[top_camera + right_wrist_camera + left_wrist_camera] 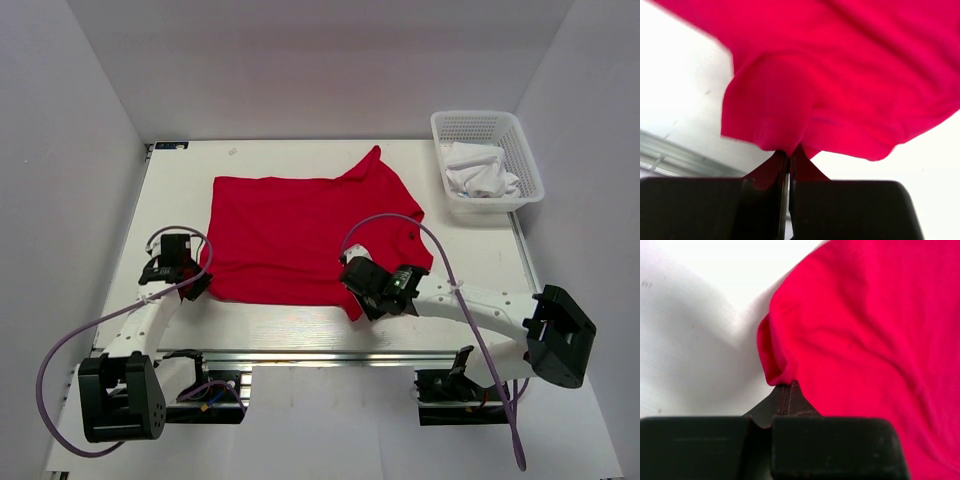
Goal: Fold and stack the t-shirts
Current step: Grap the side of the flattened tshirt closest away from the robot with both arms, then fold the flattened tshirt in 1/3 of the way
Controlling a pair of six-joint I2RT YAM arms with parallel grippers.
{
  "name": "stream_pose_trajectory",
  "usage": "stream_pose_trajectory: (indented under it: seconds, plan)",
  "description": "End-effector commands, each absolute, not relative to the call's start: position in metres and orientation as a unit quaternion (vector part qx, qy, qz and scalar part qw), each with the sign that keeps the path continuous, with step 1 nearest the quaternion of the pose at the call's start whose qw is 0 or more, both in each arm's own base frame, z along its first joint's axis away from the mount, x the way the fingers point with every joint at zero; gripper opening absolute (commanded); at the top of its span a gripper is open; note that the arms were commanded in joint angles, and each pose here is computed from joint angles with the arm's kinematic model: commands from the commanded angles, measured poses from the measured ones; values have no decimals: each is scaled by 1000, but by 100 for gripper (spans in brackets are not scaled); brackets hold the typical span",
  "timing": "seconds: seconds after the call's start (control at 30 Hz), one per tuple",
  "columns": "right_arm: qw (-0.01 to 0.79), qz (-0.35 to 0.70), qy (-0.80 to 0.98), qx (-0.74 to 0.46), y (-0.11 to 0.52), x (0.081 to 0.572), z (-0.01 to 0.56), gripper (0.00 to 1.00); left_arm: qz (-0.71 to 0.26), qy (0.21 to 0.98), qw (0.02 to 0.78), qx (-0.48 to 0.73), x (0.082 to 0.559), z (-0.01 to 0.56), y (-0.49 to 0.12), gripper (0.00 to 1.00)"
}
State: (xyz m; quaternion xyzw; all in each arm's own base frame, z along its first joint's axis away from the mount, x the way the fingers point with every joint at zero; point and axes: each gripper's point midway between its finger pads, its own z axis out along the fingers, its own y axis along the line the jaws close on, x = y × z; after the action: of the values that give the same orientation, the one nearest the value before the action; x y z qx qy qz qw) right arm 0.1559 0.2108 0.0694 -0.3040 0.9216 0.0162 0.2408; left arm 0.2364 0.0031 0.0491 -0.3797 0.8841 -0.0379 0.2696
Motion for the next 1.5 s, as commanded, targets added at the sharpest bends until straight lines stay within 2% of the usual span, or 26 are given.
stream_pose_trajectory:
  seconds: [0.0, 0.6, 1.0, 1.47]
  plan:
    - [282, 7, 912, -299, 219, 186, 83, 0, -64, 867, 326, -372, 271, 80, 4, 0]
    - [300, -28, 913, -274, 204, 290, 107, 0, -51, 858, 345, -377, 349, 113, 15, 0]
    - [303, -49, 917, -256, 197, 354, 121, 0, -32, 856, 347, -383, 390, 112, 24, 0]
    - [288, -74, 916, -271, 196, 402, 105, 0, -28, 867, 343, -361, 433, 91, 26, 0]
